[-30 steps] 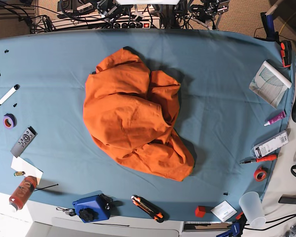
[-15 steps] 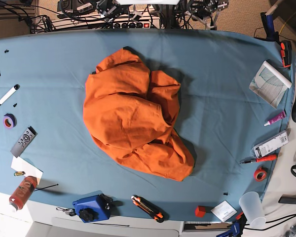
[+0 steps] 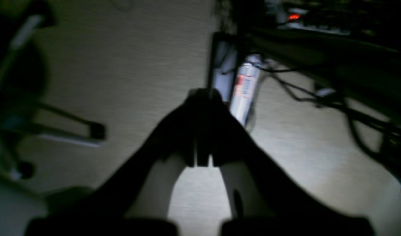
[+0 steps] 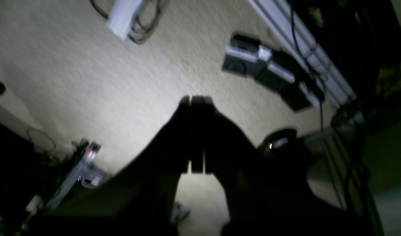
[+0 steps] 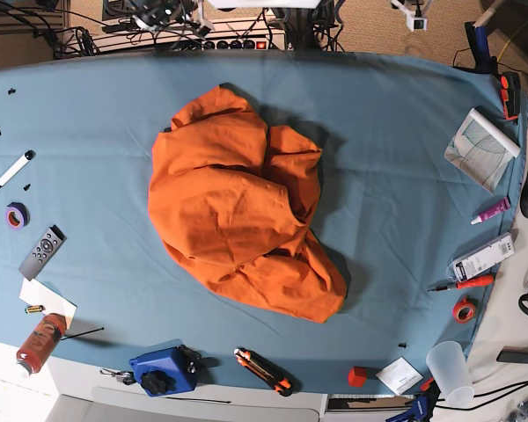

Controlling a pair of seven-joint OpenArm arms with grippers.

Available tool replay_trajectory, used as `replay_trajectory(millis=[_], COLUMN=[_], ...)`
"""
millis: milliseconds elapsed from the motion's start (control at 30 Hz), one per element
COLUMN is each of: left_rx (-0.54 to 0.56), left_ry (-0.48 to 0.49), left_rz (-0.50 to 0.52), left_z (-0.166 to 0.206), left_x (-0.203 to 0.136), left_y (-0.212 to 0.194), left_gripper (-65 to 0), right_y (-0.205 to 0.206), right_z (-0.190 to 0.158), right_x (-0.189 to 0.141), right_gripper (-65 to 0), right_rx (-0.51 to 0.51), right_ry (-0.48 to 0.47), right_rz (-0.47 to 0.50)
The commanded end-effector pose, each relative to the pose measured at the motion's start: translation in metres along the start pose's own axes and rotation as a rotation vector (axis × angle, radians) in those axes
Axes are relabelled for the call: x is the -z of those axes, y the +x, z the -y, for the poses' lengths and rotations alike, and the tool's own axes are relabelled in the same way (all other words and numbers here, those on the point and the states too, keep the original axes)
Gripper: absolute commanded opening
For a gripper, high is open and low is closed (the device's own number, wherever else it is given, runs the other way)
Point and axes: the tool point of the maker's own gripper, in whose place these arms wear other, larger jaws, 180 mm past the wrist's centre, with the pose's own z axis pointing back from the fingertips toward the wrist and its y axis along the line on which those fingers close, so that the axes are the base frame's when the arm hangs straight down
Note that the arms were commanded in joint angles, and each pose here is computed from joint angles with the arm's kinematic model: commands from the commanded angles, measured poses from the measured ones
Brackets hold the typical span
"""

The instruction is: Layout the t-shirt on the table in an organized manner, then fold the t-shirt properly

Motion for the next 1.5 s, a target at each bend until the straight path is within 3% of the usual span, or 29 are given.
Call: replay_trajectory(millis=[0, 167, 400, 567, 700, 833, 1067, 1267, 1467], left_rx=[0.012, 0.065, 0.068, 0.128, 0.161, 0.151, 0.139, 0.191, 0.251], left_ry=[0.007, -0.027, -0.003, 0.018, 0.027, 0.013, -0.042, -0.055, -0.064], left_rz=[-0.001, -0.024, -0.074, -0.108, -0.107, -0.118, -0.156, -0.045, 0.108], left_z=[-0.006, -0.008, -0.017, -0.022, -0.023, -0.017, 0.006, 0.020, 0.037], left_x=[-0.007, -0.034, -0.079, -0.112, -0.135, -0.154, -0.182, -0.198, -0.218], left_y=[-0.006, -0.013, -0.011, -0.019, -0.024, -0.020, 0.007, 0.050, 0.099], left_gripper=[-65.0, -65.0, -65.0, -65.0, -65.0, -65.0, -65.0, -65.0, -65.0], right_y=[-0.003, -0.015, -0.029, -0.033, -0.034, -0.030, 0.001, 0.039, 0.064], right_z=[0.000, -0.014, -0.037, -0.036, -0.035, -0.026, -0.025, -0.007, 0.011], right_x=[-0.005, -0.021, -0.046, -0.068, -0.090, -0.115, -0.176, -0.234, -0.278], right_gripper=[-65.0, -65.0, -65.0, -65.0, -65.0, -65.0, -65.0, -65.0, -65.0], right_rx=[-0.002, -0.019, -0.068, 0.014, 0.124, 0.234, 0.243, 0.233, 0.183], right_ry=[0.003, 0.021, 0.034, -0.035, -0.030, -0.031, 0.057, 0.009, -0.102], right_rz=[0.006, 0.008, -0.036, -0.021, 0.013, 0.063, 0.207, 0.385, 0.512])
